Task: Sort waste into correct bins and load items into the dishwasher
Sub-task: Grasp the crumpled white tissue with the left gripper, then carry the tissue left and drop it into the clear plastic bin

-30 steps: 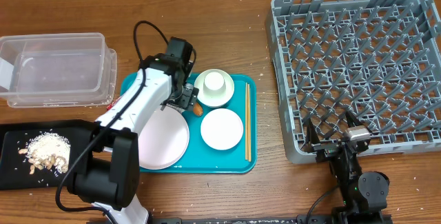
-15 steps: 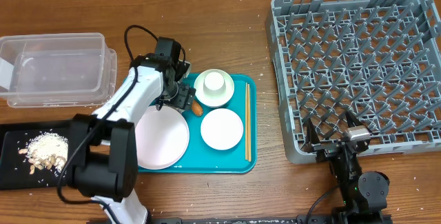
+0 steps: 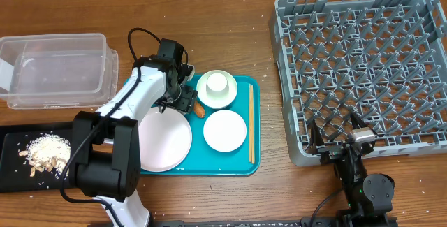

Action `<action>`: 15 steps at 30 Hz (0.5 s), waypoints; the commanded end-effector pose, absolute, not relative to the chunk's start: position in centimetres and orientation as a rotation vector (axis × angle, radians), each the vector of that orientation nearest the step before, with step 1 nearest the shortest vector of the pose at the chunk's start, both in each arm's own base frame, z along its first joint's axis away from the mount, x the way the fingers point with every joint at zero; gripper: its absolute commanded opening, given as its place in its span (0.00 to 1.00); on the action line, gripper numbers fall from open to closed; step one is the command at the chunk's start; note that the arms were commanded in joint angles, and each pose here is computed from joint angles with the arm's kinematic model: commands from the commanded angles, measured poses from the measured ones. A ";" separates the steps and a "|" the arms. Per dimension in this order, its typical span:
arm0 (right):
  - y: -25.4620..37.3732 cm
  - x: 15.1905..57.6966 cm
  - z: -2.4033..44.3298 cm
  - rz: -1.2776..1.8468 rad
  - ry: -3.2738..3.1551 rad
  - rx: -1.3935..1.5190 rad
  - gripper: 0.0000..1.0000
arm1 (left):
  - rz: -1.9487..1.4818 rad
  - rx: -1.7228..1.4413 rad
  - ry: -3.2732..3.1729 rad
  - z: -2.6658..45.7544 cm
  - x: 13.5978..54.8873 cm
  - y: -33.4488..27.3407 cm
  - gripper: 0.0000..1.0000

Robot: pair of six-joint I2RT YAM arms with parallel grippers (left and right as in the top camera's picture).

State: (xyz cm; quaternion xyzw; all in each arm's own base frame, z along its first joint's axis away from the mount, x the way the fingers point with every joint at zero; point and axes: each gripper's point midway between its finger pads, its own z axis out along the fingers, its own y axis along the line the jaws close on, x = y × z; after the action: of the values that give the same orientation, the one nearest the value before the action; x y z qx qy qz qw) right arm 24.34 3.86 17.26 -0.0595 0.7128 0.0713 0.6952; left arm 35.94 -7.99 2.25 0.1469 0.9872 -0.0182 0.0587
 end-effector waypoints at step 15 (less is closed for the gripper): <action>3.8 24.3 17.1 0.155 1.586 -0.133 1.00 | -0.044 0.474 2.978 4.3 37.3 -8.3 0.29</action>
State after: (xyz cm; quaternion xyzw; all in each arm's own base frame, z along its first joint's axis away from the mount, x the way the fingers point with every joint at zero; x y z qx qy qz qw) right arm 24.33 3.87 17.27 -0.0594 0.7127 0.0718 0.6953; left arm 36.21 -7.98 3.41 0.1466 0.9879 -0.0157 0.0490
